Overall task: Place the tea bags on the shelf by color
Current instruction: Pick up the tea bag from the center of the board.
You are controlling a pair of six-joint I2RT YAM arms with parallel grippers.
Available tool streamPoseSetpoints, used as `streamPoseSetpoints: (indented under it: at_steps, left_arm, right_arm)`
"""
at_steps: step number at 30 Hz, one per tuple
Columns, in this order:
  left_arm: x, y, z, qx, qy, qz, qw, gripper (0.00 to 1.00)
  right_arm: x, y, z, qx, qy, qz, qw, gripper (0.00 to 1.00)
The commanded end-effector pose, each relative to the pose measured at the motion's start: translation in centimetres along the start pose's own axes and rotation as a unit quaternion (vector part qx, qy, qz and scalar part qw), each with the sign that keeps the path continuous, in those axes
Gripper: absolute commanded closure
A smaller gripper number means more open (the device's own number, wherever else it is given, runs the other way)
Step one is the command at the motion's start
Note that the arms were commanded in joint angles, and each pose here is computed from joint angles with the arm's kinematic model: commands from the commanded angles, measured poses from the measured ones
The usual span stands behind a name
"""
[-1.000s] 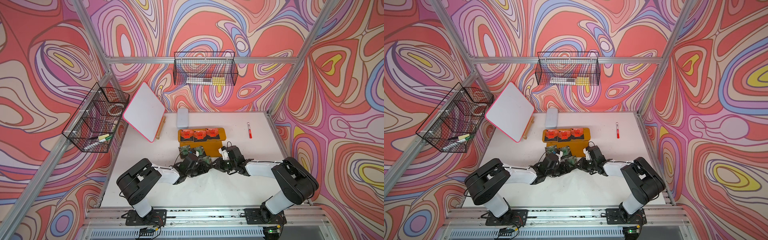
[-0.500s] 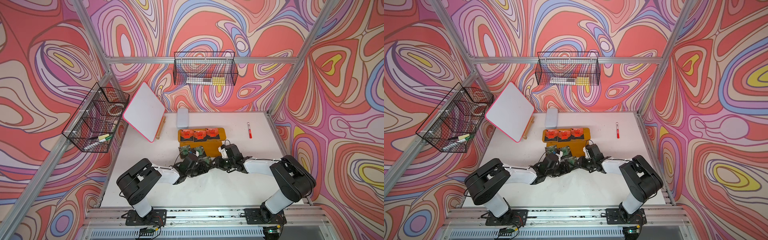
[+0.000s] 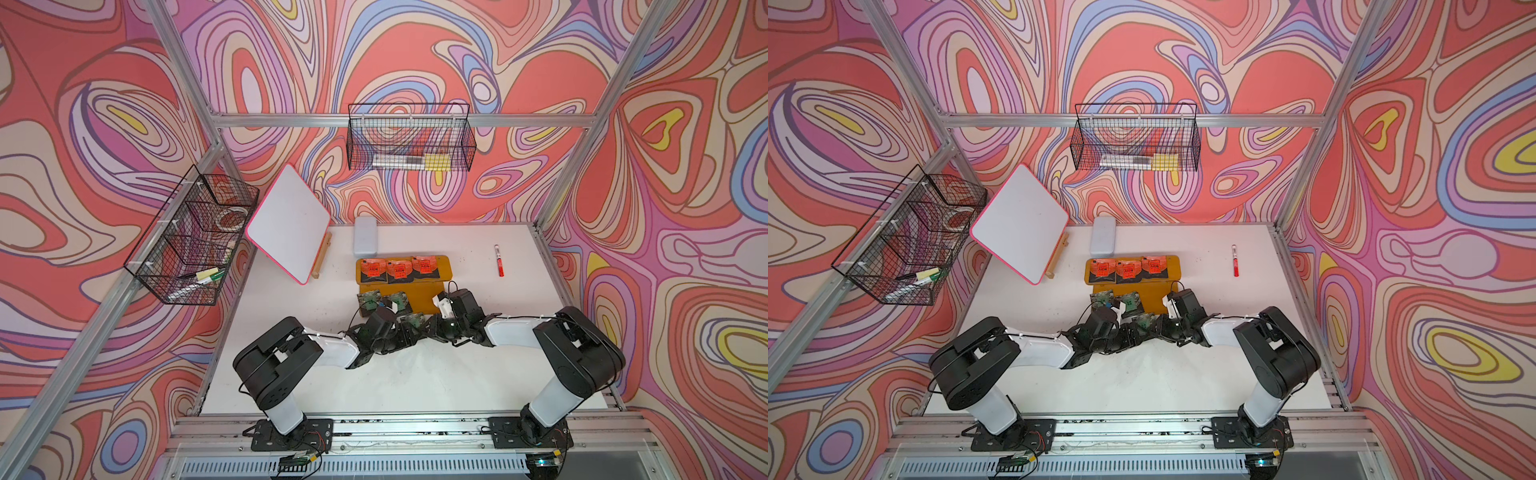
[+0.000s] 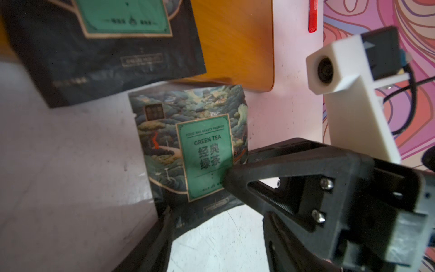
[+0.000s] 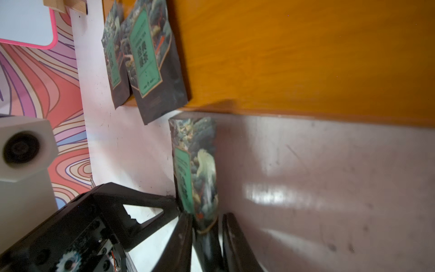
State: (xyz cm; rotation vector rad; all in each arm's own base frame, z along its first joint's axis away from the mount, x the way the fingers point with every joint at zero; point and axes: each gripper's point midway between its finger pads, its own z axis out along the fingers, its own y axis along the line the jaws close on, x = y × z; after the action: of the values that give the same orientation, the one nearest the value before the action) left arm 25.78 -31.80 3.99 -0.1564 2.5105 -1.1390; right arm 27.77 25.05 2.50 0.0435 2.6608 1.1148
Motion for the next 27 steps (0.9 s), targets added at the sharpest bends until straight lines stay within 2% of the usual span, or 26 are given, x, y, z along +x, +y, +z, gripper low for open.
streamPoseSetpoints:
  at_steps: [1,19,27]
  left_arm:
    - [1.1,2.0,0.1,-0.03,0.012,-0.003,0.999,0.36]
    - [1.2,2.1,0.2,-0.032,0.016,-0.003,0.999,0.35]
    - [1.2,2.0,0.2,-0.031,0.015,-0.002,0.999,0.35]
  right_arm:
    - [0.4,0.1,-0.4,0.0,-0.003,-0.001,1.0,0.78]
    - [0.1,0.6,-1.9,0.006,-0.021,-0.001,1.0,0.84]
    - [0.0,0.5,-1.8,0.007,-0.022,0.0,1.0,0.94]
